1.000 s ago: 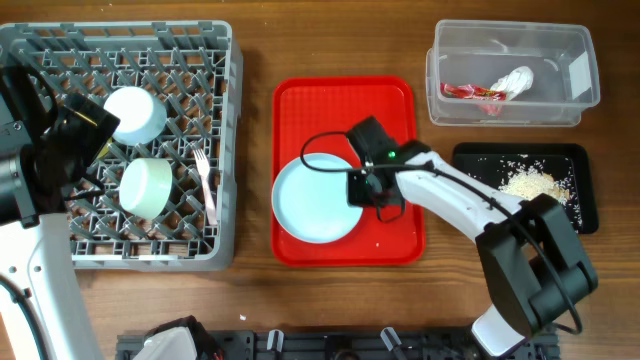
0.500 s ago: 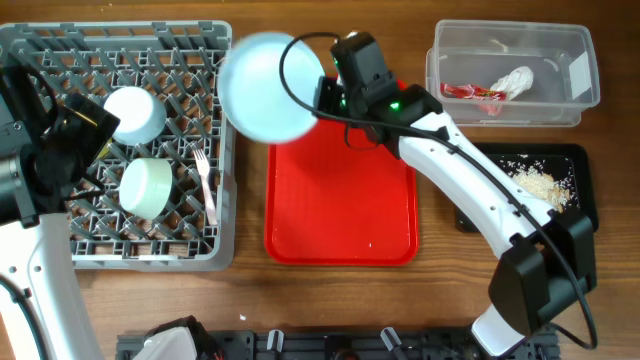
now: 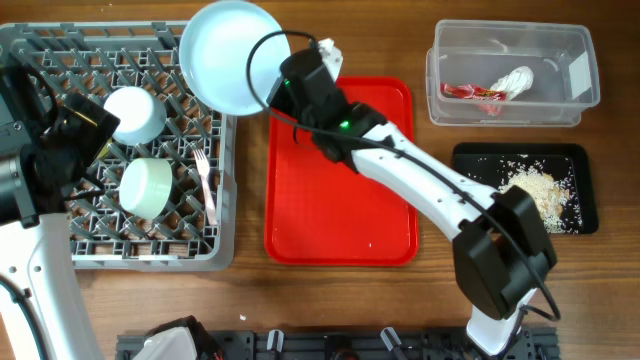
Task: Sort waste into correct bins and load items into the dishwasher rack
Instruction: 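Carry the light blue plate with the right gripper toward the rack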
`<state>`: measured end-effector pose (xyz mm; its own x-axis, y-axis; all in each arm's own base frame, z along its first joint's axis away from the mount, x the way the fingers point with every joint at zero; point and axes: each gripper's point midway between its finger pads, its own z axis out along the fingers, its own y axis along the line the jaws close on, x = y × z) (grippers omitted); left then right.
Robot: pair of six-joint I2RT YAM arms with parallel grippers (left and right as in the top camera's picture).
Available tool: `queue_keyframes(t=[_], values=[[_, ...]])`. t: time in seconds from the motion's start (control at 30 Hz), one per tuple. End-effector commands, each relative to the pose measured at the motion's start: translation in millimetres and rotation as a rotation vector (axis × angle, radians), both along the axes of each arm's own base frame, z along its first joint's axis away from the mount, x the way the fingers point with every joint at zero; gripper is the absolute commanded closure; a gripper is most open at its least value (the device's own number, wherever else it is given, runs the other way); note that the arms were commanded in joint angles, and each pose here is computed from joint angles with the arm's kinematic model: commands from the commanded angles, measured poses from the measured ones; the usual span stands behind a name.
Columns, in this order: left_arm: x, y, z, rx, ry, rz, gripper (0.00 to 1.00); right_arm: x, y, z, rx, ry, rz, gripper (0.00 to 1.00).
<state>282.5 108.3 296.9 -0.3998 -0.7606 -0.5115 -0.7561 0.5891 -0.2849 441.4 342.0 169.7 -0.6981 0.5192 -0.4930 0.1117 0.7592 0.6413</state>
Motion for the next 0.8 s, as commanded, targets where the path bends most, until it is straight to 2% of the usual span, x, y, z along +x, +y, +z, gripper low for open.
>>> queue_keyframes(t=[0.0, 0.43, 0.6, 0.77], values=[[0, 1, 1, -0.002, -0.004, 0.001, 0.00, 10, -17, 11, -0.130, -0.104, -0.120, 0.95], [0, 1, 1, -0.002, -0.004, 0.001, 0.00, -9, -8, 53, -0.464, -0.277, -0.078, 0.95], [0, 1, 1, -0.002, -0.004, 0.001, 0.00, -31, 34, 38, -0.335, -0.196, 0.146, 0.95], [0, 1, 1, -0.002, -0.005, 0.001, 0.00, -68, 79, 28, -0.070, -0.022, 0.340, 0.96]])
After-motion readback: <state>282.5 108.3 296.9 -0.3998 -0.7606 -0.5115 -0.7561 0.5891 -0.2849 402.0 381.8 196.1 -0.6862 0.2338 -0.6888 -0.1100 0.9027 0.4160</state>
